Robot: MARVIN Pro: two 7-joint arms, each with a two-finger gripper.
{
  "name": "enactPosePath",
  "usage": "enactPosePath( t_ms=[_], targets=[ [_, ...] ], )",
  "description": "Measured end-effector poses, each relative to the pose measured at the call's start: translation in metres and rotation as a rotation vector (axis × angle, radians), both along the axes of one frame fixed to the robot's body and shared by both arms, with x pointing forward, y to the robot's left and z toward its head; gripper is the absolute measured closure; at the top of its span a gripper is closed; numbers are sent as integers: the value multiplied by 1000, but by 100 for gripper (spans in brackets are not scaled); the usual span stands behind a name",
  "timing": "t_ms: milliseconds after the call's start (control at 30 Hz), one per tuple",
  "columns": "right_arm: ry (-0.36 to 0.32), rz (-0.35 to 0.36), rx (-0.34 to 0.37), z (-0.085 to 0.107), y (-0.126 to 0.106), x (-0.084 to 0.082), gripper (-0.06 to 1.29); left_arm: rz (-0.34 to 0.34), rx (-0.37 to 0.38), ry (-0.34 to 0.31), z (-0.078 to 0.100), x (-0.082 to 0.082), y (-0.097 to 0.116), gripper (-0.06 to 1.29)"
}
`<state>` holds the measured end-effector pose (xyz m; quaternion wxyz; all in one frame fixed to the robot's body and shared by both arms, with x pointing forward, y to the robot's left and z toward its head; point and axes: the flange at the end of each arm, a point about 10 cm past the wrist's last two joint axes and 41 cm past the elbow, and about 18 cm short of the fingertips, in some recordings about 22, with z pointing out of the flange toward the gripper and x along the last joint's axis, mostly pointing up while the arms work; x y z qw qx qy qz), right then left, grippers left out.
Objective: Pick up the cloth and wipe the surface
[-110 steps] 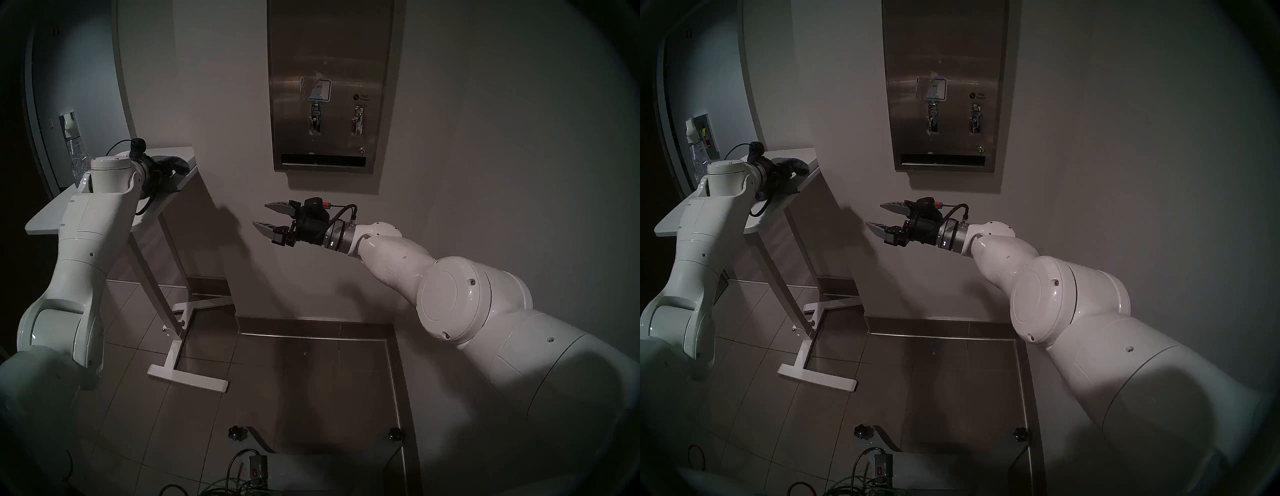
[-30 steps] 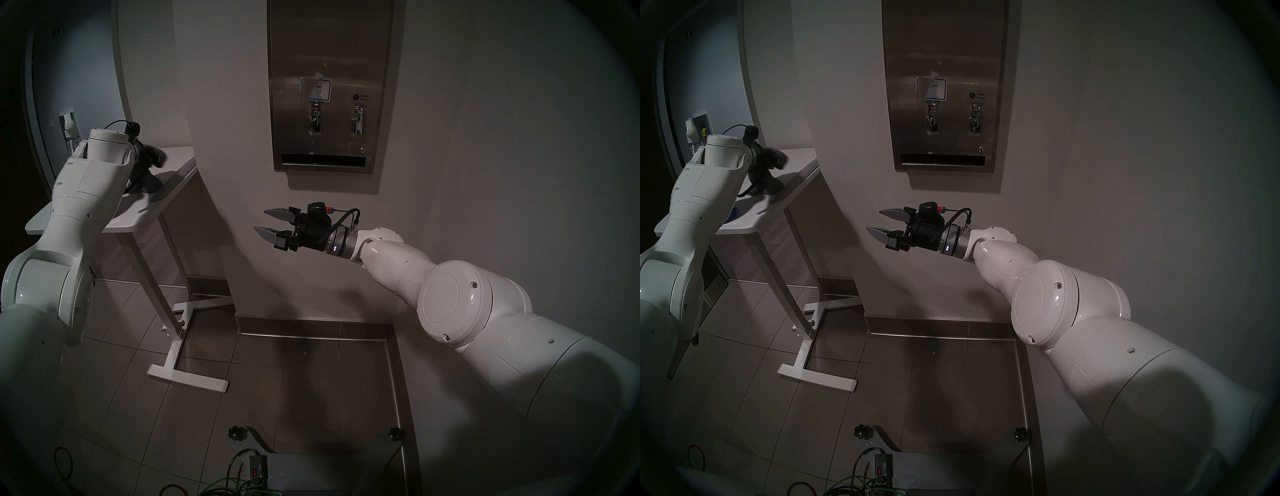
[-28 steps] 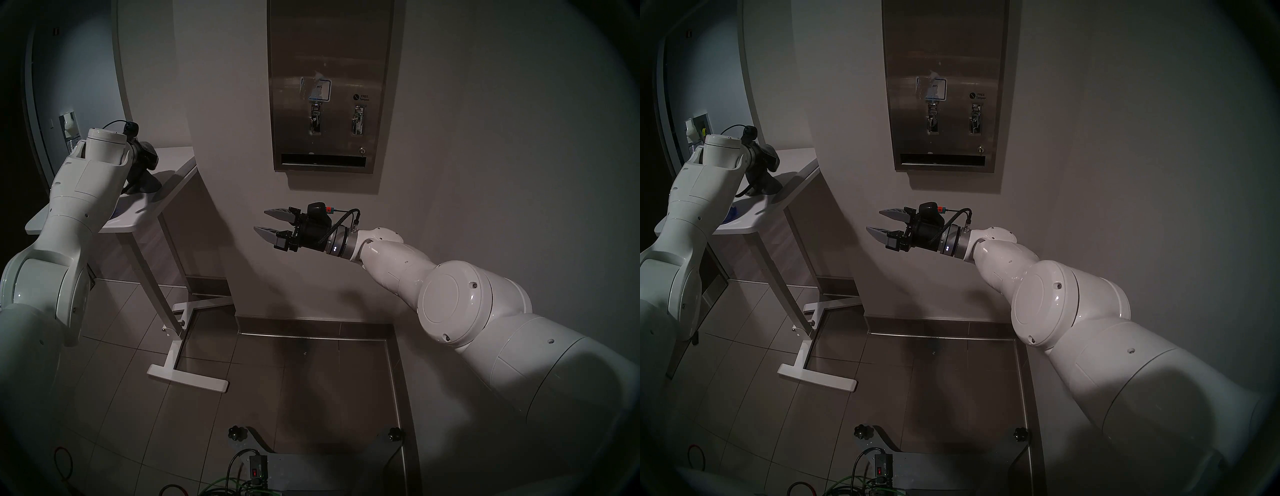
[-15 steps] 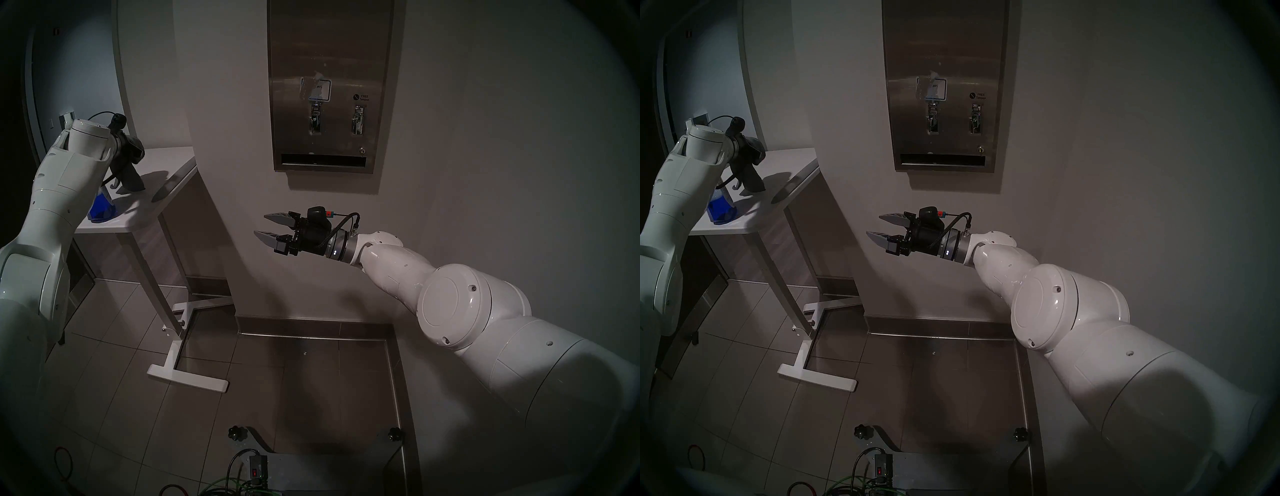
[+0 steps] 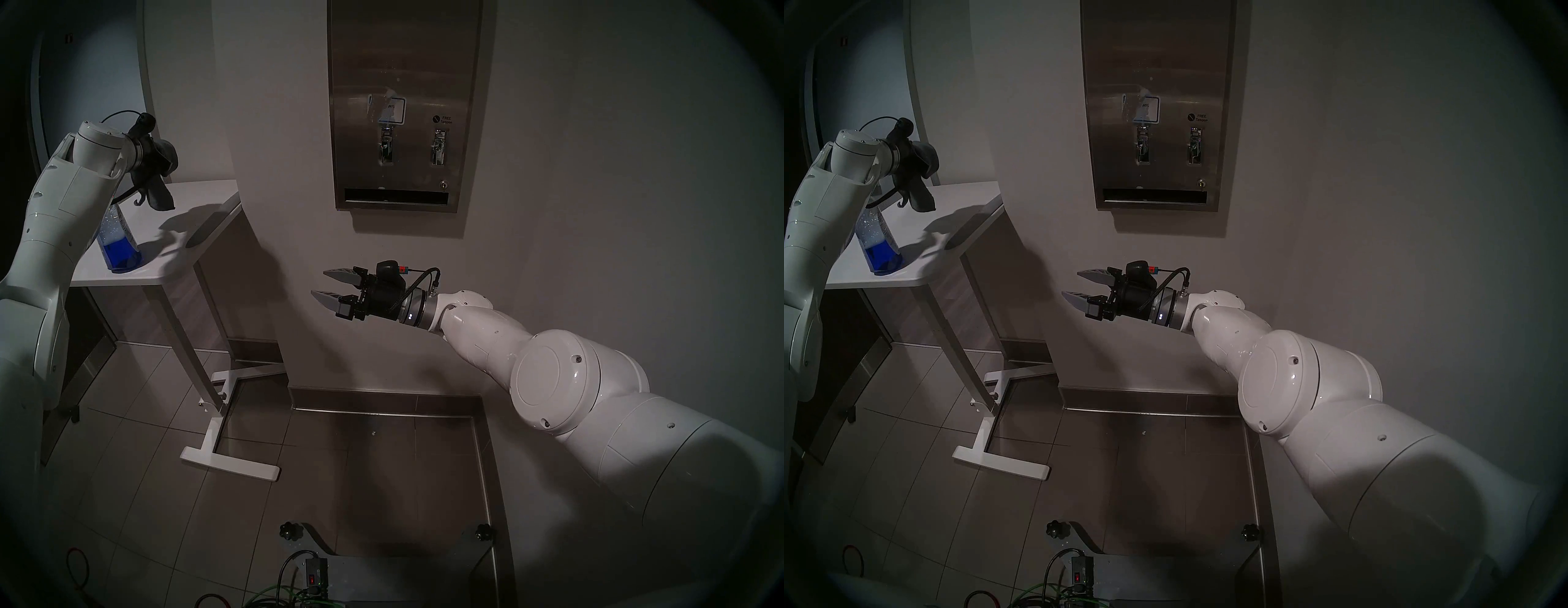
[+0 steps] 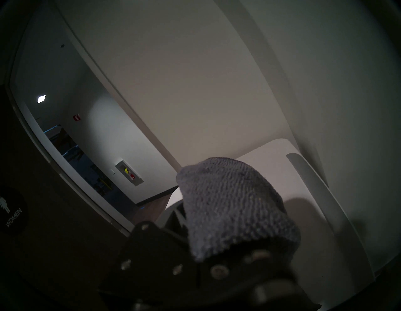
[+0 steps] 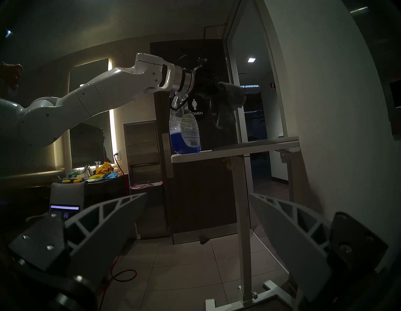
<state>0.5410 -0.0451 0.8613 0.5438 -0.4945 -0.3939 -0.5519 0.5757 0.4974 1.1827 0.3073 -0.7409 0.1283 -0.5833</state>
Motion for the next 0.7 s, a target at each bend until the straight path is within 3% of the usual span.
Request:
enactPosePath(
  t_ms=[467,700],
  targets=[
    [24,-8,-3,-10,-6,-3,2,187,-116,-88,37,-25,50,124],
    [34,-18,-6,-13,-11,-3,2,258,-179,-108,44,-31,63,124]
  ],
)
